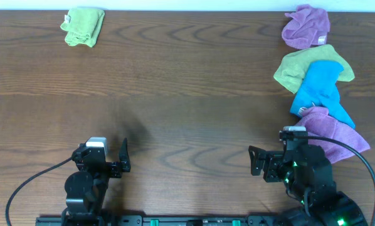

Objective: Fold the cloth

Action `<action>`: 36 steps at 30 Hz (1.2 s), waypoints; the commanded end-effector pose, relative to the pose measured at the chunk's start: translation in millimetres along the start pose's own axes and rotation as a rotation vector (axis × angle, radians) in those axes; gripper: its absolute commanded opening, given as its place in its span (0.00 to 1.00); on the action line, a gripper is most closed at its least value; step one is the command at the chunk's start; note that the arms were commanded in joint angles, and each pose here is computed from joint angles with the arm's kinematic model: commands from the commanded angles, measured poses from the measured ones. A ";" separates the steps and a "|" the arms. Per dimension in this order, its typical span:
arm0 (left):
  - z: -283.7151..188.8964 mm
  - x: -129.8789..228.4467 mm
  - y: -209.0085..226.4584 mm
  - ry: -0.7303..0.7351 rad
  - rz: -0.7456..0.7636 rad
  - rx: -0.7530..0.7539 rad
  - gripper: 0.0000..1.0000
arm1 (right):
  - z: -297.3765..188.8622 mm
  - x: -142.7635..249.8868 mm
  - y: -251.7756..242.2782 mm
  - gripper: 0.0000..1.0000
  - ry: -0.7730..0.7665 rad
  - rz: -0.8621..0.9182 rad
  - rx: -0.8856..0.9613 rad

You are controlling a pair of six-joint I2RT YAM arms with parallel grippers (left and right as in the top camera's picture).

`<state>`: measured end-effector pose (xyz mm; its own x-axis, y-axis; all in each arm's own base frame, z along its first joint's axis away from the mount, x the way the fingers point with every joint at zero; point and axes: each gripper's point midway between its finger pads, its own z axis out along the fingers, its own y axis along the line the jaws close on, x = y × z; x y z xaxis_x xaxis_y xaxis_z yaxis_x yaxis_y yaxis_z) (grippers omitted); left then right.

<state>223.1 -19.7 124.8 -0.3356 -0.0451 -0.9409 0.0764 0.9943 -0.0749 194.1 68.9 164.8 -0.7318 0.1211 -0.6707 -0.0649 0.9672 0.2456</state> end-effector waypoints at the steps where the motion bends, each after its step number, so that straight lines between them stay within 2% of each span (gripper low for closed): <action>1: 3.0 7.7 -2.8 0.012 0.017 0.019 0.95 | -2.9 -3.5 2.5 0.99 -0.013 0.009 -0.009; 8: 3.0 7.7 -2.9 0.012 0.017 0.019 0.95 | -2.9 -3.4 2.5 0.99 -0.012 0.009 -0.009; 12: 3.0 7.7 -2.8 0.012 0.017 0.019 0.95 | -3.1 -1.8 -17.1 0.99 -0.013 -0.151 0.092; 16: 2.9 7.7 -2.9 0.012 0.017 0.019 0.95 | -7.1 0.5 -54.9 0.99 -0.092 -0.155 0.200; 22: 3.0 7.7 -2.8 0.012 0.017 0.019 0.95 | 7.3 20.3 -78.9 0.99 -0.236 -0.183 0.253; 29: 3.0 7.7 -2.8 0.012 0.017 0.019 0.96 | 42.5 53.5 -84.8 0.99 -0.209 -0.185 0.221; 36: 3.0 7.7 -2.8 0.012 0.017 0.019 0.95 | 45.9 55.5 -87.2 0.99 -0.207 -0.191 0.233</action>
<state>223.6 -20.4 125.8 -0.3300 -0.0453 -0.9429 0.0804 0.9939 -0.0759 190.3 2.0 77.9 -0.5660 -0.0272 -0.8240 -0.0056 0.9996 -0.0291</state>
